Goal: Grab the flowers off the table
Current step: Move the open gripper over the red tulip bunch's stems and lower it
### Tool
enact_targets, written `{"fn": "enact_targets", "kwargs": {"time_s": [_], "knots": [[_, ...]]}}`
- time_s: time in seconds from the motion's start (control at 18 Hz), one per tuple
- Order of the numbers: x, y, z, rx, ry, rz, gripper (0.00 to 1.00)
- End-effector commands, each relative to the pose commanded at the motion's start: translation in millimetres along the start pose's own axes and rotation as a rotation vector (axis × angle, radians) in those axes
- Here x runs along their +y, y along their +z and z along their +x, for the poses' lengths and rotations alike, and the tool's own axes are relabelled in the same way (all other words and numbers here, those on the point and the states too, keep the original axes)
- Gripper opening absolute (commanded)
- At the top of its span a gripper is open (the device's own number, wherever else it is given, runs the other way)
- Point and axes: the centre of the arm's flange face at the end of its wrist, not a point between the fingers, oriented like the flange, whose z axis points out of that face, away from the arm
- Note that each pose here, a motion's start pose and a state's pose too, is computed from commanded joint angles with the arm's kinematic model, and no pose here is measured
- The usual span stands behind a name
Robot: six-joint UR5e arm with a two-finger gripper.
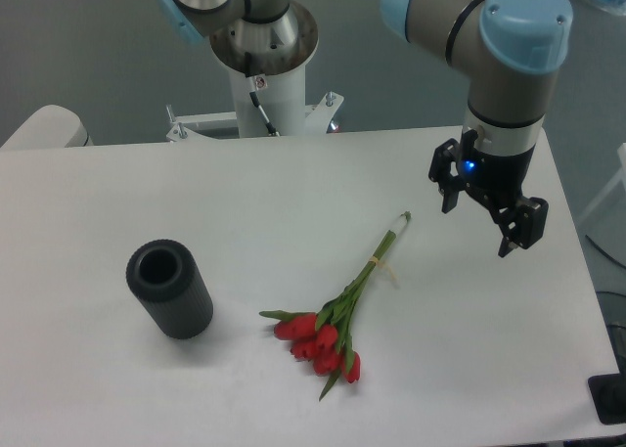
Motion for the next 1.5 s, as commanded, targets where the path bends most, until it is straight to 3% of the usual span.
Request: {"fn": "enact_targets", "kwargs": {"time_s": [0.61,0.83,1.0,1.11,1.22,1.39,1.5], "knots": [[-11,8,15,0.021,-0.049,0.002,1.00],[-25,18,28,0.046,-0.126,0.003,1.00],[-28,27,34,0.063,-0.237,-0.017,1.00],[-53,31,43,0.071,-0.267,-0.028,1.00],[-60,53,55,0.108,-0.341,-0.044,1.00],[-67,74,60,0.076,-0.497,-0.077,1.00],[-79,90,68,0.091,-0.517,-0.087,1.00]]}}
